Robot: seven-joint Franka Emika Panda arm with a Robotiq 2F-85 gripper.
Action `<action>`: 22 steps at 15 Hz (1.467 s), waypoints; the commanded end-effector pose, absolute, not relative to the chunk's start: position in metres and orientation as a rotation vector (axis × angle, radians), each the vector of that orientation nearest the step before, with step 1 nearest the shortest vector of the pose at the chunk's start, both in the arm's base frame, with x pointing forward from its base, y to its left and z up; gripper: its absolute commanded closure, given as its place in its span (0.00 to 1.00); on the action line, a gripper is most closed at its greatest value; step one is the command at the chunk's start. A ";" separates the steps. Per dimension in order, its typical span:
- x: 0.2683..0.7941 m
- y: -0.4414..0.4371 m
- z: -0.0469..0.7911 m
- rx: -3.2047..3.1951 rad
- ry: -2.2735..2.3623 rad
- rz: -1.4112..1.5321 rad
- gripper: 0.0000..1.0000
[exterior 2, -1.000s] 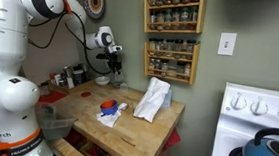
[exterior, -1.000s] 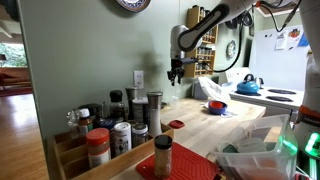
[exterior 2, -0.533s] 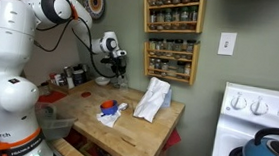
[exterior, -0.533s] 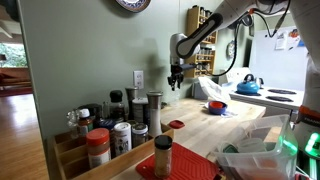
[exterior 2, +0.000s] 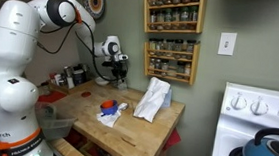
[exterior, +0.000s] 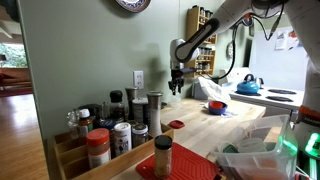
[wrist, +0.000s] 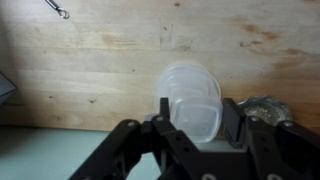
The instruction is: Pick up the measuring cup near the wooden spice rack and stack it on the measuring cup near the wall socket and the flip the stacked measuring cups to position them upright
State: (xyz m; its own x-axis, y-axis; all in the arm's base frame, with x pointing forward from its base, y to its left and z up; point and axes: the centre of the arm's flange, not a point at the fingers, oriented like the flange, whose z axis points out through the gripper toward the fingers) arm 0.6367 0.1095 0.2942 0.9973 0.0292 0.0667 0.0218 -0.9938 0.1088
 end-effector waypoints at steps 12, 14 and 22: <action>0.616 0.091 0.265 3.079 -0.014 -0.059 0.70; 0.611 0.092 0.273 3.023 -0.005 -0.088 0.70; 0.586 0.115 0.276 2.721 0.153 -0.309 0.70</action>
